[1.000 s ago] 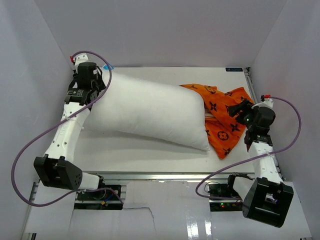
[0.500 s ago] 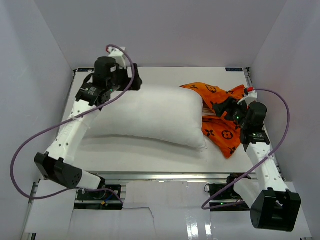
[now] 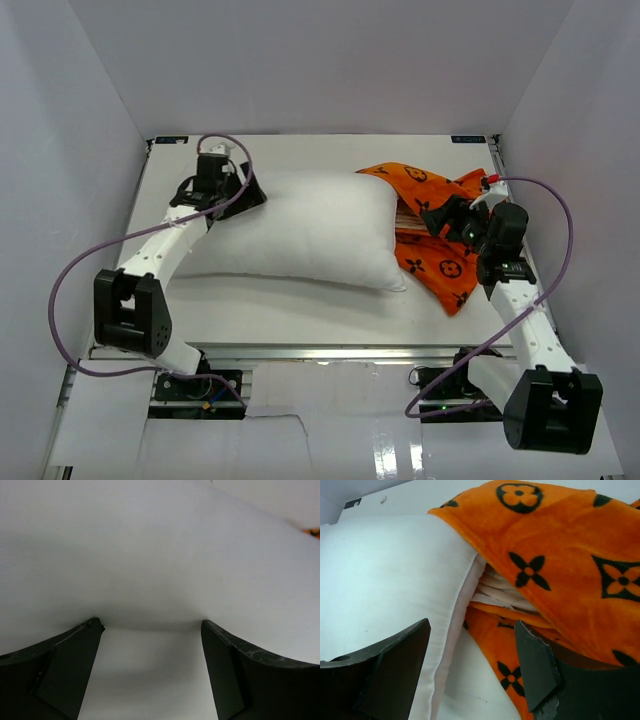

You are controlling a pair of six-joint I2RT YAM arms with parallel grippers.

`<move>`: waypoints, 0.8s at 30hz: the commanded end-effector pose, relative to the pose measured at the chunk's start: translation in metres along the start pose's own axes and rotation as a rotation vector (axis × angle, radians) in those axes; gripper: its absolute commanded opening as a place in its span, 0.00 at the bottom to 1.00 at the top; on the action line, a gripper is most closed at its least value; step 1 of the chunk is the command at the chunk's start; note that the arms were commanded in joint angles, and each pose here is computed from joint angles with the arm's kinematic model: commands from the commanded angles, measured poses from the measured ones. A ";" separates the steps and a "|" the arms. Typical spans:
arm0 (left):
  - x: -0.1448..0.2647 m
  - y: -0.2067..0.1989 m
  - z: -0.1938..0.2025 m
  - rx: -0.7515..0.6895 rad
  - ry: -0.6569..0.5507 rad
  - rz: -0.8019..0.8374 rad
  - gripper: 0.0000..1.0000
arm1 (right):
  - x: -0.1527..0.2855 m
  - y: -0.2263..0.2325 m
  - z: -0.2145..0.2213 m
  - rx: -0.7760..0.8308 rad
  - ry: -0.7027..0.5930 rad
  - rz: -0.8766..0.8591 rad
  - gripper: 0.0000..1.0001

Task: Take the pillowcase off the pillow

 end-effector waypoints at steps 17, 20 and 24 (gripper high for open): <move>0.084 -0.094 0.007 -0.295 -0.031 0.261 0.98 | -0.107 -0.020 0.033 -0.064 0.132 0.051 0.76; 0.080 -0.135 0.035 -0.378 0.008 0.214 0.98 | -0.104 -0.011 0.036 -0.063 0.128 0.021 0.76; 0.065 -0.149 0.062 -0.434 0.013 0.083 0.98 | -0.098 -0.010 0.044 -0.048 0.124 0.020 0.75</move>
Point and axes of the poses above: each gripper's point midway between its finger pads, its own x axis back along the fingers, its own y axis along the line the jaws close on, z = x × y, the point moved 2 cm from there along x, back along the fingers, and after that the axes turned 7 degrees about x, right-handed, at the moved point
